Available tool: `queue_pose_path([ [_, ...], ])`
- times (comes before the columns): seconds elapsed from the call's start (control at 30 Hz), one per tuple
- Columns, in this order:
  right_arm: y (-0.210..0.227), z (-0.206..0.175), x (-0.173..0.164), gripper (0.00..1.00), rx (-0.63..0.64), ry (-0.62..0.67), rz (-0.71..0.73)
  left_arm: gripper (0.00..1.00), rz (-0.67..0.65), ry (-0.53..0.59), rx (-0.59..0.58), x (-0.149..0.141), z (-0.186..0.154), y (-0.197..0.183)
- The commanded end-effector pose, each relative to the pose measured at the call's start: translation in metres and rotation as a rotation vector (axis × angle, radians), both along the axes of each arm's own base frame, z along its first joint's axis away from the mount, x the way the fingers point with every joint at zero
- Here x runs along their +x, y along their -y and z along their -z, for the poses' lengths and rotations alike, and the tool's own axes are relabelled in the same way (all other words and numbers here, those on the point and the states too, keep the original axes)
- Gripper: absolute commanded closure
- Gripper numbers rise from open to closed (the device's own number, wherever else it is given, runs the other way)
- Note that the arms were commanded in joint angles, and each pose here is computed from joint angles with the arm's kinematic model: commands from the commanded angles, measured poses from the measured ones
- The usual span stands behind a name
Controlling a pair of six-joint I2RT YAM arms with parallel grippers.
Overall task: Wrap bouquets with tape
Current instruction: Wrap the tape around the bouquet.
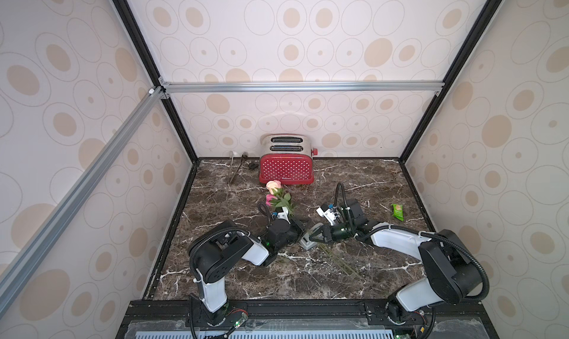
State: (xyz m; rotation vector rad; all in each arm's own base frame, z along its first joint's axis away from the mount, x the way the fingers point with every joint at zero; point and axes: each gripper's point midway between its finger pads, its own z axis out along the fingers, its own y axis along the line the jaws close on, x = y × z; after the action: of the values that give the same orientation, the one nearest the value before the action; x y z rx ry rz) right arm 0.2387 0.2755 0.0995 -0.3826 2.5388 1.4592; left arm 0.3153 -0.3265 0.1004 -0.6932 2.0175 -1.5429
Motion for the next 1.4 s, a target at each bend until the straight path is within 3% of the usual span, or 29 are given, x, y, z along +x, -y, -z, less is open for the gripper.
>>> queue_pose_path([
  [0.0,0.010,0.004,0.002,1.00,-0.082,0.055,0.020,0.68,0.004,0.054,-0.052,0.005,-0.026,0.003],
  [0.4,0.012,-0.004,-0.004,1.00,-0.313,0.384,-0.061,0.63,0.003,0.008,-0.065,0.004,-0.024,0.002],
  [0.63,0.011,-0.002,-0.005,1.00,-0.541,0.636,-0.127,0.66,0.002,-0.040,-0.056,0.003,-0.019,0.003],
  [0.83,0.009,-0.005,-0.002,1.00,-0.642,0.755,-0.139,0.84,-0.001,-0.065,-0.042,0.004,-0.015,0.004],
  [1.03,0.006,-0.011,0.000,1.00,-0.736,0.874,-0.155,0.92,0.001,-0.083,-0.053,0.004,-0.012,0.005],
  [1.13,0.005,-0.012,0.000,1.00,-0.787,0.917,-0.160,1.00,0.003,-0.078,-0.051,0.003,-0.013,0.005],
  [1.17,0.006,-0.012,0.000,0.95,-0.787,0.909,-0.153,1.00,0.002,-0.072,-0.052,0.004,-0.013,0.005],
  [1.27,0.005,-0.017,-0.001,0.69,-0.769,0.872,-0.114,1.00,-0.004,-0.052,-0.063,0.003,-0.016,0.002],
  [1.37,0.002,-0.025,-0.007,0.48,-0.687,0.799,-0.084,1.00,-0.010,-0.027,-0.065,0.003,-0.019,-0.001],
])
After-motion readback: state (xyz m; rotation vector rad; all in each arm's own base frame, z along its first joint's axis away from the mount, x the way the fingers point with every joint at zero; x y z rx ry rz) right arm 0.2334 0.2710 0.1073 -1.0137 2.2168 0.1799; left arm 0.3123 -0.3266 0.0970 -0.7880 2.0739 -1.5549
